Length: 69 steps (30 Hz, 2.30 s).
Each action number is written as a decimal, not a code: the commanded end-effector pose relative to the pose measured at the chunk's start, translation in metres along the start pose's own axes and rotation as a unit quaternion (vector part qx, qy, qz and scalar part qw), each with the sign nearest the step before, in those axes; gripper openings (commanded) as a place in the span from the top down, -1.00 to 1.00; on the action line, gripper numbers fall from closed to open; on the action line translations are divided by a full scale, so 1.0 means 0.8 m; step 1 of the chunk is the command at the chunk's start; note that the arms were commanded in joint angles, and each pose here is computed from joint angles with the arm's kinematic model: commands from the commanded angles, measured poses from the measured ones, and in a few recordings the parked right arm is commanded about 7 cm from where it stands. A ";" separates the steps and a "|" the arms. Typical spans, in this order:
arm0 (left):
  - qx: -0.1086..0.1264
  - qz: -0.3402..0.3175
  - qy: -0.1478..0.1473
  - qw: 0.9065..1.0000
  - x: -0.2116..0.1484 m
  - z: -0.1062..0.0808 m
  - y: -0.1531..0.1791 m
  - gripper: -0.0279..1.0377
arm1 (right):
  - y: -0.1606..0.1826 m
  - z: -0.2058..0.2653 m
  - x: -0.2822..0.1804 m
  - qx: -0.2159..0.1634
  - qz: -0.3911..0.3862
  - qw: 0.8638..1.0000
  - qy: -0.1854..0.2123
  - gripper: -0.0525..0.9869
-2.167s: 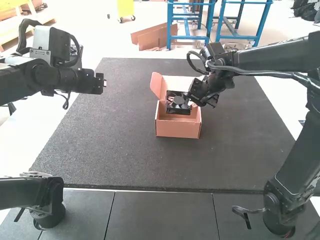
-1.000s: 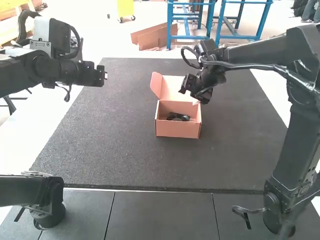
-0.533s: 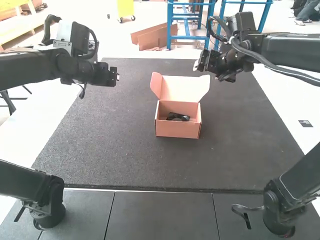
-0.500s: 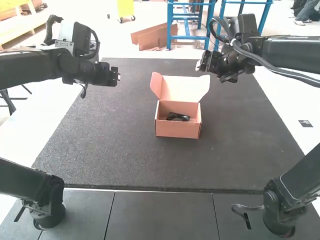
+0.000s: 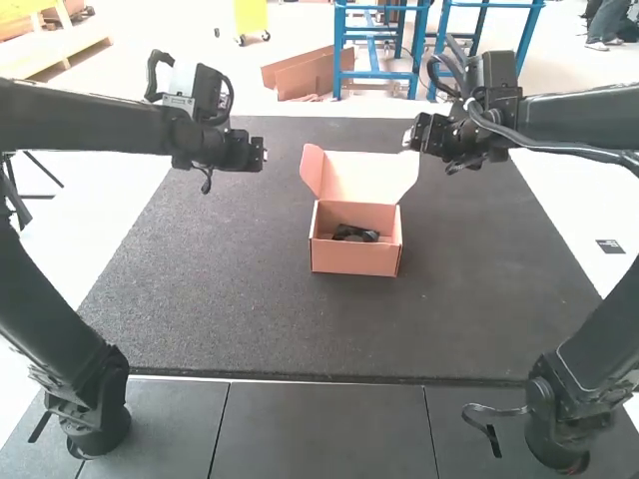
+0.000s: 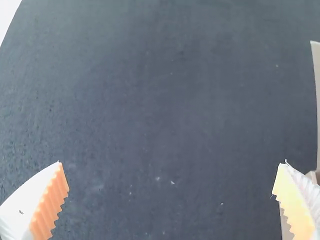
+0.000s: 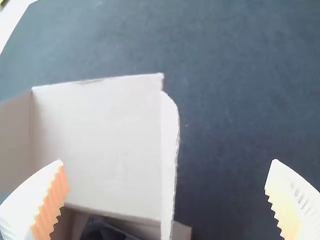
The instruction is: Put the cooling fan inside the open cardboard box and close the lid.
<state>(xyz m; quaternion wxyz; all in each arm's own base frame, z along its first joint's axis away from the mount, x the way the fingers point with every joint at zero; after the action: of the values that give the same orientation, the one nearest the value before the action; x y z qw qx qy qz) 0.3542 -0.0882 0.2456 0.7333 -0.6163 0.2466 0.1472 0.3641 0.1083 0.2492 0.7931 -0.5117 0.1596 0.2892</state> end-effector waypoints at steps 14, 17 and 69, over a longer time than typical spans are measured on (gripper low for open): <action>-0.002 -0.027 -0.010 1.000 0.062 -0.009 -0.022 -0.87 | -0.039 0.015 0.030 -0.010 0.016 1.000 -0.022 -0.84; 0.000 -0.029 -0.003 1.000 0.070 -0.014 -0.020 -0.87 | -0.037 0.016 0.034 -0.008 0.037 0.999 -0.028 -0.84; 0.030 -0.054 0.091 0.994 0.089 -0.087 -0.035 -0.87 | -0.038 -0.005 0.056 0.018 0.063 0.997 -0.043 0.25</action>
<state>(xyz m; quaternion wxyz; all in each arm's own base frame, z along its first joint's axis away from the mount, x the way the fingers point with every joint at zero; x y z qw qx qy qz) 0.4120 -0.1625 0.2066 0.7314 -0.6129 0.2920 0.0650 0.4113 0.1163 0.2207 0.7729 -0.4680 0.1881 0.3849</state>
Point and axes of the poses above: each hand's point on the last joint's axis, 136 mm out from that joint toward the fingers, its own x axis out along the fingers, its own z axis along the line the jaws close on, y = z × x, the point moved 10 cm from there along -x, back along the fingers, and after that the axes turned 11 degrees about x, right-handed, at the moved point
